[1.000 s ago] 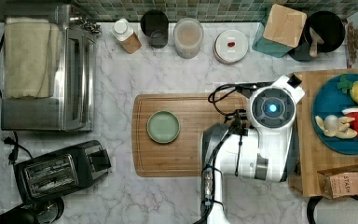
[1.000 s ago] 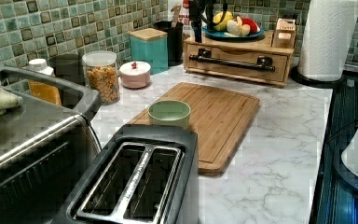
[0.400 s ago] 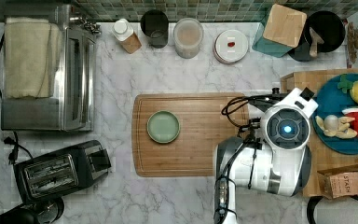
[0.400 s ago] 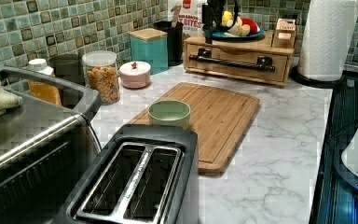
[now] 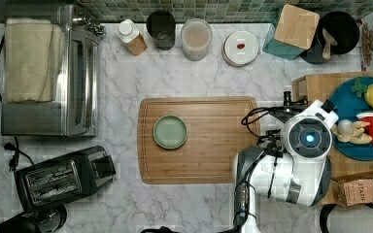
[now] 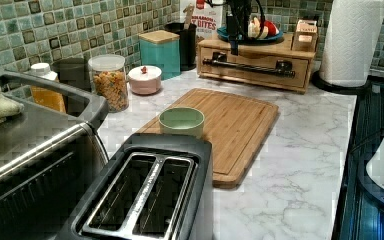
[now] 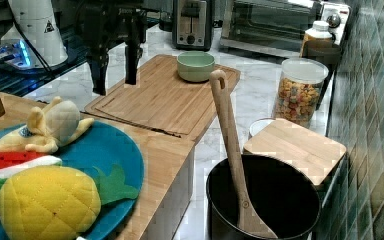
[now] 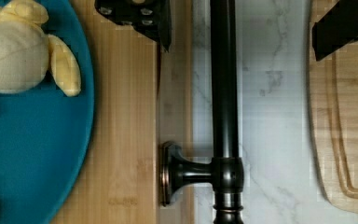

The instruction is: Open the drawer.

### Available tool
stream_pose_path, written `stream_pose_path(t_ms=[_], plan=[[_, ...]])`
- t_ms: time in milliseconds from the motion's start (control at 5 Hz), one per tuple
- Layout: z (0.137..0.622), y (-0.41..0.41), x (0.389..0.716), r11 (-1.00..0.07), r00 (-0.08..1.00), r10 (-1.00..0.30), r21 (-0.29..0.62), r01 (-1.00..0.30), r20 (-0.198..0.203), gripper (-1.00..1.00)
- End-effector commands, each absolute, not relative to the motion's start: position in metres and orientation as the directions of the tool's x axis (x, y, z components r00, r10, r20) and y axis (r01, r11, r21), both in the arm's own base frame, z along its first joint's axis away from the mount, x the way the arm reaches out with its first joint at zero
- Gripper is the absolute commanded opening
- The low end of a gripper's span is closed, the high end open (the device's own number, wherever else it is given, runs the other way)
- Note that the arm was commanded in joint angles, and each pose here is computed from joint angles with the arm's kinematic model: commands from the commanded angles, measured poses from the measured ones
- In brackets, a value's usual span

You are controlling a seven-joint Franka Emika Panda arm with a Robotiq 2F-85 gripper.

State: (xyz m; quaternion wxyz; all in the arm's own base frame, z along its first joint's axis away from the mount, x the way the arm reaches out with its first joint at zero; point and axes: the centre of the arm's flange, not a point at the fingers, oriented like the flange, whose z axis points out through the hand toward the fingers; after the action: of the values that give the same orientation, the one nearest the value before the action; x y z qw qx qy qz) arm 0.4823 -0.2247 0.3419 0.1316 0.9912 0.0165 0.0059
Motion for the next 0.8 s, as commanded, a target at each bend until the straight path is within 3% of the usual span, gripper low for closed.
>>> stream_pose_path(t_ms=[200, 400, 800], plan=[[0.299, -0.236, 0.460, -0.978, 0.999, -0.020, 0.207, -0.026, 0.029, 1.00], [0.291, -0.229, 0.463, -0.980, 0.997, -0.044, 0.189, -0.055, 0.063, 1.00], [0.263, -0.220, 0.490, -0.974, 0.998, -0.042, 0.220, -0.049, 0.035, 1.00]])
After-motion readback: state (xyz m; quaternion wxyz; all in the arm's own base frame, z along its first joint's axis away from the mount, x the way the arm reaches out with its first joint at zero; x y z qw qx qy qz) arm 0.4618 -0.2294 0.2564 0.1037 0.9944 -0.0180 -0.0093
